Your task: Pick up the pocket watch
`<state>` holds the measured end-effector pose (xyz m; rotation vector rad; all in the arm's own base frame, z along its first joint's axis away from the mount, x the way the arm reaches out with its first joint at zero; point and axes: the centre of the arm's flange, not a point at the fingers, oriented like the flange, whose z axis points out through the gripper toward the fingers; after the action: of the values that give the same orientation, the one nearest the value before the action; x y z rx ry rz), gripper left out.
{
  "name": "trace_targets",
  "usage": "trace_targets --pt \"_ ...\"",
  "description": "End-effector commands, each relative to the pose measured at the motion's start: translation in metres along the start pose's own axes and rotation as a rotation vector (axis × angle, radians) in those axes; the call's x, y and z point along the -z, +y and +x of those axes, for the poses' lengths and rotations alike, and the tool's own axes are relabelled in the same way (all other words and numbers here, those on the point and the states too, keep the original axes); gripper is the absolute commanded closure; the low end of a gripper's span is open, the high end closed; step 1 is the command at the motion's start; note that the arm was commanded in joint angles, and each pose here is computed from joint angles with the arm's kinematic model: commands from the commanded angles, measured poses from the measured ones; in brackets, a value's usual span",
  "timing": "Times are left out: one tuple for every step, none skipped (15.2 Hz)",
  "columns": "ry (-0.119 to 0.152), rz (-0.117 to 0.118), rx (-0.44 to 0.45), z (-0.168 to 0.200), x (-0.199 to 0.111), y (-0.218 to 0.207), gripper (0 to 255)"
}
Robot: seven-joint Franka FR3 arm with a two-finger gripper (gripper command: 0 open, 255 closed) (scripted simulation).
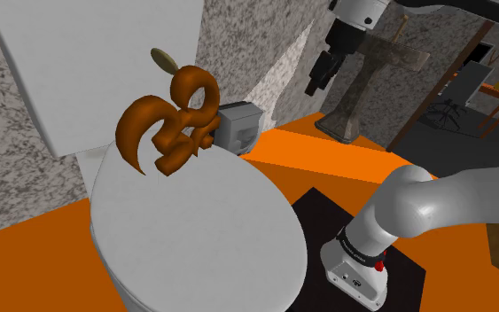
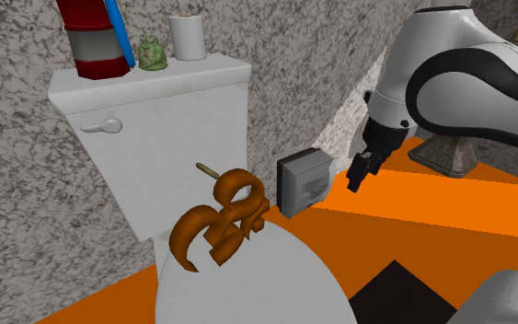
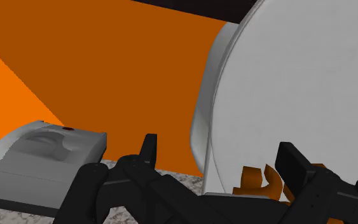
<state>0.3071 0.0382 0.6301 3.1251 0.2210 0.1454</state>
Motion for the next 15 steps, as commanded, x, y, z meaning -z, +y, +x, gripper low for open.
trace_targets --pt "0.000 0.000 0.000 0.000 0.000 0.000 0" --pt "0.006 -0.004 0.011 0.010 0.001 -0.008 0" --pt "0.011 -0.007 0.023 0.020 0.002 -0.016 0" --pt "0.017 -0.011 0.034 0.030 0.003 -0.024 0" --pt "0.022 -0.014 0.046 0.040 0.004 -0.032 0" --pt "0.028 -0.018 0.057 0.050 0.005 -0.040 0" --pt "0.033 -0.022 0.068 0.059 0.006 -0.049 0" --pt "0.039 -0.025 0.080 0.069 0.007 -0.057 0" --pt "0.044 -0.029 0.091 0.078 0.008 -0.066 0" --pt "0.050 -0.032 0.103 0.088 0.010 -0.075 0" --pt "0.055 -0.036 0.114 0.097 0.011 -0.083 0" --pt "0.061 -0.040 0.125 0.106 0.012 -0.092 0" --pt "0.066 -0.043 0.137 0.115 0.013 -0.101 0" --pt "0.072 -0.047 0.148 0.124 0.014 -0.111 0" --pt "0.077 -0.051 0.160 0.133 0.016 -0.120 0"
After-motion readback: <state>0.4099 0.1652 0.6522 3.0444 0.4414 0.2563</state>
